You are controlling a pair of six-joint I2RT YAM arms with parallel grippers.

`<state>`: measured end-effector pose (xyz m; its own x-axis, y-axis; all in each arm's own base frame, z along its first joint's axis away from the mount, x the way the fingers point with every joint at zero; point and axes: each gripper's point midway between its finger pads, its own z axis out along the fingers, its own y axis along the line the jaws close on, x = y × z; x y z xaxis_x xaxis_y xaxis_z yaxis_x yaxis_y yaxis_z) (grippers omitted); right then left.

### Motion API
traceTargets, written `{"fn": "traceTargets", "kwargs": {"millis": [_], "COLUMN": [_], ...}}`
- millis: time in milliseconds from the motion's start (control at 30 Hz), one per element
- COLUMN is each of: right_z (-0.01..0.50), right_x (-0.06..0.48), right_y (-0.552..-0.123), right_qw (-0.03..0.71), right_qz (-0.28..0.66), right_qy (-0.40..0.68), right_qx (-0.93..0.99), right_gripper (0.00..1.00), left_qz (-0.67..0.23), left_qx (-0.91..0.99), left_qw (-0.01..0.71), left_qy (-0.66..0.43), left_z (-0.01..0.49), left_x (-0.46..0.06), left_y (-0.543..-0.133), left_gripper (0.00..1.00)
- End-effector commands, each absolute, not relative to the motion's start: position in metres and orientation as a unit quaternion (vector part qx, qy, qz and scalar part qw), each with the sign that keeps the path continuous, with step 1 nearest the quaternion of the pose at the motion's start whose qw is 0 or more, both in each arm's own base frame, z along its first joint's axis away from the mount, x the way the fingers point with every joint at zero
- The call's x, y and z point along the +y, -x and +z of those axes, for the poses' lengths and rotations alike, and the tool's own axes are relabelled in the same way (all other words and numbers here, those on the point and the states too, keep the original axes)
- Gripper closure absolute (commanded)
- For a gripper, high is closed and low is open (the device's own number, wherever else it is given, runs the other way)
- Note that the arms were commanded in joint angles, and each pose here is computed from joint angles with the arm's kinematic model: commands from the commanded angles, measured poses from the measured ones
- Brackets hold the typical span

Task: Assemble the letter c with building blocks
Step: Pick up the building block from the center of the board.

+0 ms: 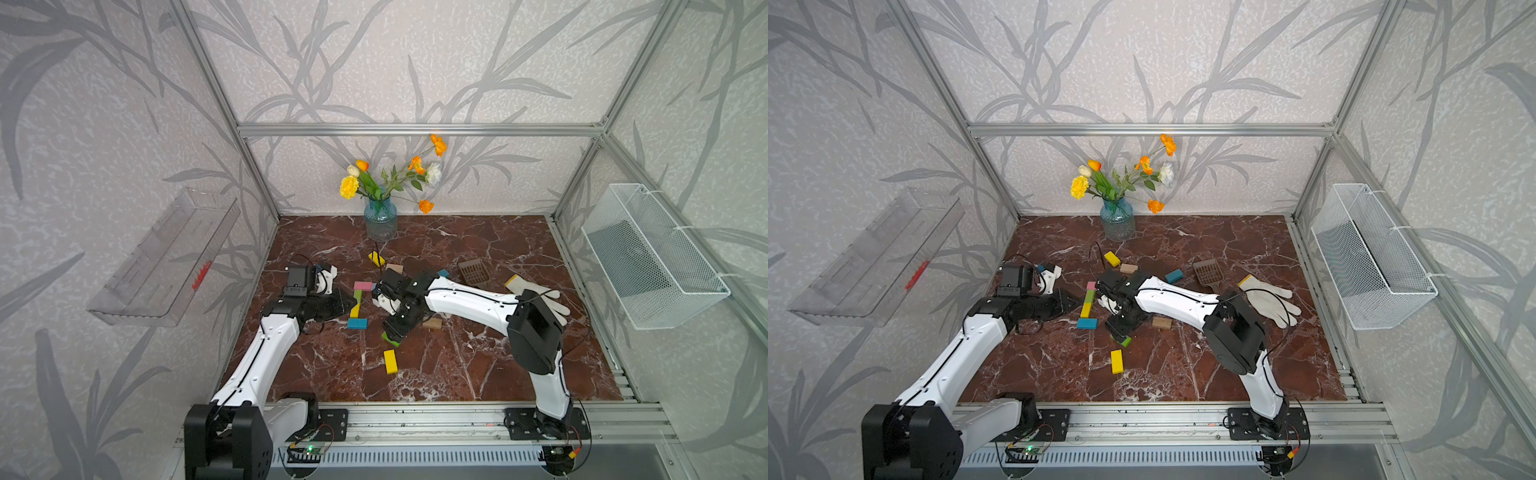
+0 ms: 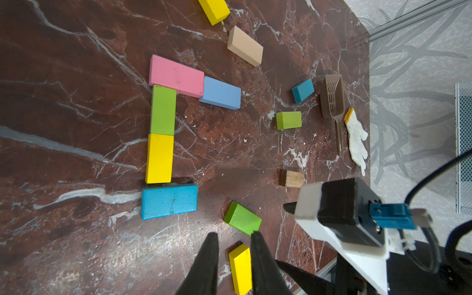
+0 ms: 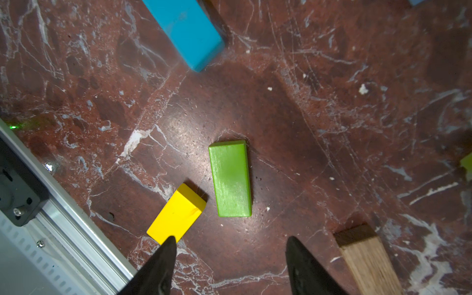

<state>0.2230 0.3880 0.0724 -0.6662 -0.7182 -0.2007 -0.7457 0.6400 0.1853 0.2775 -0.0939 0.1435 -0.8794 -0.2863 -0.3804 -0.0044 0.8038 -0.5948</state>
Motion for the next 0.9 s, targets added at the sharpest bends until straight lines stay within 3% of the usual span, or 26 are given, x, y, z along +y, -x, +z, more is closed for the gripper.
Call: {"fn": "traceTargets", "kwargs": {"millis": [0,667,867], "right_z": [0.061,0.024,0.02], "right_x": [0.392,0.397,0.397], "right_y": [-0.221,-0.229,-0.229], "right_qw": [0.05,0.046,0.042], "right_qz": [0.108,0.082,0.078], "right_qy": [0.406,0.425,0.436], "right_qx": [0.906,0.9,0.896], "right_gripper": [0.33,0.46,0.55], "left_qz": [-0.285,-0.244,-0.243], "left_qx": [0.928,0.947,0.947], "left_qw": [0.218,0.161,0.164], "left_qy": [0.101,0.135,0.133], "left_z": [0.135,0.109,0.11], "left_x": [-0.087,-0.075,-0.075], "left_y": [-0.267,-0.258,-0.257], "left_gripper": [0.76,0.76,0.76]}}
